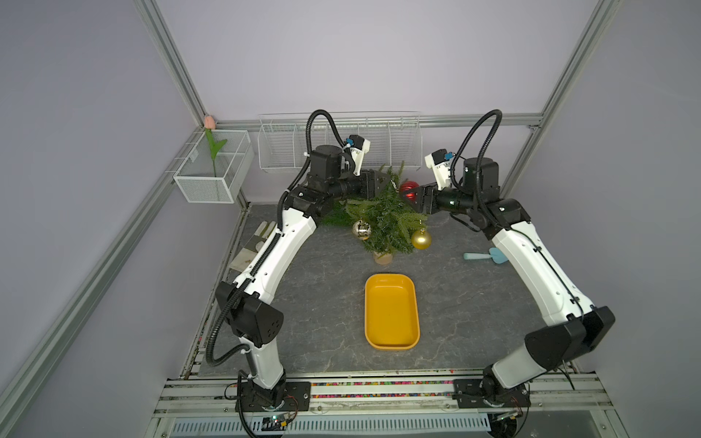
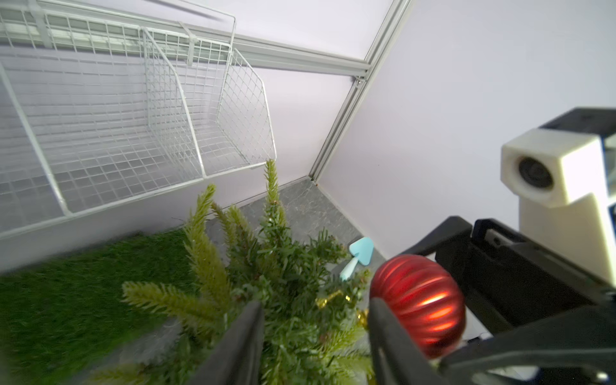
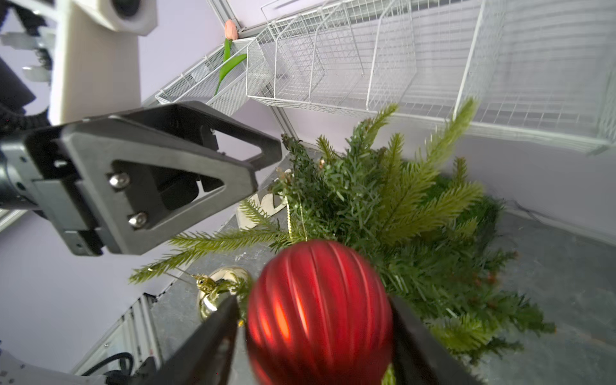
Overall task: Decorate the small christmas tree with ornaments
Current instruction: Hang an ornament on the christmas tree, then reset both arms
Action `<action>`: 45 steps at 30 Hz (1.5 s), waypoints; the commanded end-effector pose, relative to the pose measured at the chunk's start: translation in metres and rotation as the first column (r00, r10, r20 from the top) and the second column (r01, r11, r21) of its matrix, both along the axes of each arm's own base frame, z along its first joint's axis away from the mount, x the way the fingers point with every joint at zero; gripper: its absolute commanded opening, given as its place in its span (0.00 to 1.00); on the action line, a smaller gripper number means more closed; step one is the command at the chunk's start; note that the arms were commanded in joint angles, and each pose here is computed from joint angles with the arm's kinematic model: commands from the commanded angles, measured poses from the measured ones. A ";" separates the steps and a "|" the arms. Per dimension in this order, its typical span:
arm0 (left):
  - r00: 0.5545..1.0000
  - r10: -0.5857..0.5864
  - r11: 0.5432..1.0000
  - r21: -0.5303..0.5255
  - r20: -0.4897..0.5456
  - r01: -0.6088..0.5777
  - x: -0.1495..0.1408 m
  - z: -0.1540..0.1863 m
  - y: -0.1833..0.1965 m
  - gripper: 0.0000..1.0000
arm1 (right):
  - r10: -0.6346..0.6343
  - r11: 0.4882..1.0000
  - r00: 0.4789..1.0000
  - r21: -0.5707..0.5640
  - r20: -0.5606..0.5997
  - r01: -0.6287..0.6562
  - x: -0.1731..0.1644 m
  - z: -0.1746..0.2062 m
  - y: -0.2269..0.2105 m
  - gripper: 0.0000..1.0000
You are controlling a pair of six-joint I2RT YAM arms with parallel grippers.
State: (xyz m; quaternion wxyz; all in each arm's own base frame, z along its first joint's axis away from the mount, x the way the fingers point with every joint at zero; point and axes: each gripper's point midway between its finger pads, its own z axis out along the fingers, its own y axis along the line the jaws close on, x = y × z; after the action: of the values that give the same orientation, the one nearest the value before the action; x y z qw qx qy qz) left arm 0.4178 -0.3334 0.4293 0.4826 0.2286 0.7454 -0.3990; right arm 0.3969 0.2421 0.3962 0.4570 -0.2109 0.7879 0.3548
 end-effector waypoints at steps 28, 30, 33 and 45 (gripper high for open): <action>0.399 0.815 0.301 0.280 0.421 -0.912 -0.065 -0.197 0.292 1.00 | -0.749 0.466 0.583 -0.376 0.314 0.801 -0.032 -0.226 -0.256 0.89; 0.376 0.824 0.276 0.280 0.423 -0.919 -0.068 -0.218 0.304 1.00 | -0.759 0.435 0.551 -0.358 0.348 0.826 -0.033 -0.243 -0.263 0.89; 0.394 0.827 0.322 0.238 0.400 -0.916 -0.064 -0.240 0.312 1.00 | -0.769 0.447 0.523 -0.275 0.368 0.851 -0.030 -0.258 -0.266 0.89; 0.464 0.803 0.416 0.205 0.374 -0.886 -0.035 -0.288 0.338 0.99 | -0.764 0.464 0.543 -0.288 0.347 0.838 -0.008 -0.299 -0.269 0.89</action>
State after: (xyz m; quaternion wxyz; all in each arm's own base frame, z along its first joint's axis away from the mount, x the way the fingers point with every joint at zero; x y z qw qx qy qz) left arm 0.3723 0.0052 0.1244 0.5974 -0.0594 0.7917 0.1130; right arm 0.3730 -0.0244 0.0692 0.5427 0.0487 0.8324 -0.1005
